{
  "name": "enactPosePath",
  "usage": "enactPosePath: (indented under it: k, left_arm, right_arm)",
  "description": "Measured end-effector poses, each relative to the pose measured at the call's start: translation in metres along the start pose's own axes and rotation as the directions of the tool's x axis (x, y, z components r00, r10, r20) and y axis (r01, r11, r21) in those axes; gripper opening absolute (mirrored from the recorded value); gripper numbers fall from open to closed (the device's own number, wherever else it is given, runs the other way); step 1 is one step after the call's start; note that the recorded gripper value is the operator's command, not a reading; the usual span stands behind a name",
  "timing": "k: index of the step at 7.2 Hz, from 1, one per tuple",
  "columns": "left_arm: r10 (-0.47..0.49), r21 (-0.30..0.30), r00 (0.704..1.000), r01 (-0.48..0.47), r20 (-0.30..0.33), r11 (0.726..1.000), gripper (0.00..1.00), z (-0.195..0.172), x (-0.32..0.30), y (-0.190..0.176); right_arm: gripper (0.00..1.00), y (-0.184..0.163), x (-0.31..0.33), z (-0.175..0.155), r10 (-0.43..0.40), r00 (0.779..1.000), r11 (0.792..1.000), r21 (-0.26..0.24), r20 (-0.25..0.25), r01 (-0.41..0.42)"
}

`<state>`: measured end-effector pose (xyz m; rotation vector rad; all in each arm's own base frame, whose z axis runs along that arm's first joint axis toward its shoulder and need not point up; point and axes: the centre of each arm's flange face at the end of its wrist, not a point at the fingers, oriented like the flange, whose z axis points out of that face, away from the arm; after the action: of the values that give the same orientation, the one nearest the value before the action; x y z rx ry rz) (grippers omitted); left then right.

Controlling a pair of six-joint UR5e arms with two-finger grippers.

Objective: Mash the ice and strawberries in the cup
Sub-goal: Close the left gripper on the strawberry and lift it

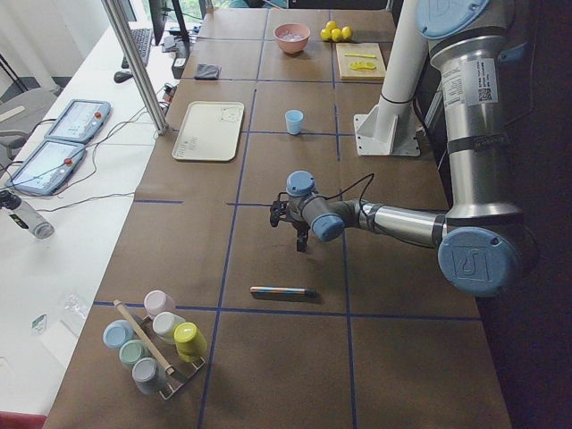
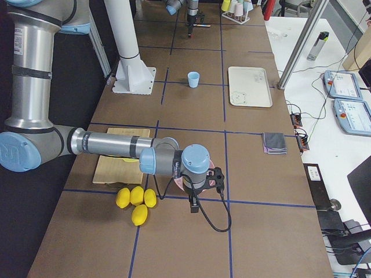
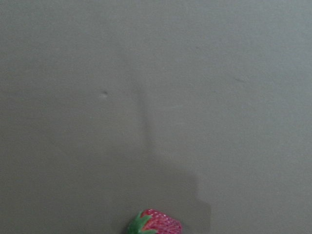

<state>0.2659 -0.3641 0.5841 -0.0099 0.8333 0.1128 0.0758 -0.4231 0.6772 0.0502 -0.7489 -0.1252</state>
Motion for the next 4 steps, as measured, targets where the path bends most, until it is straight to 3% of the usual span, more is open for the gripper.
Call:
enactPosePath:
  k: [3, 4]
  left_arm:
    - [-0.006, -0.005, 1.0, 0.006, 0.007, 1.0, 0.17, 0.0038, -0.0042, 0.0001]
    - [-0.007, -0.006, 1.0, 0.007, 0.008, 1.0, 0.05, 0.0039, -0.0049, 0.0005]
  right_arm:
    - [1.0, 0.0018, 0.0008, 0.0013, 0.002, 1.0, 1.0, -0.003, 0.0, -0.002]
    - [1.0, 0.0022, 0.0008, 0.0013, 0.002, 1.0, 1.0, -0.003, 0.0, -0.002]
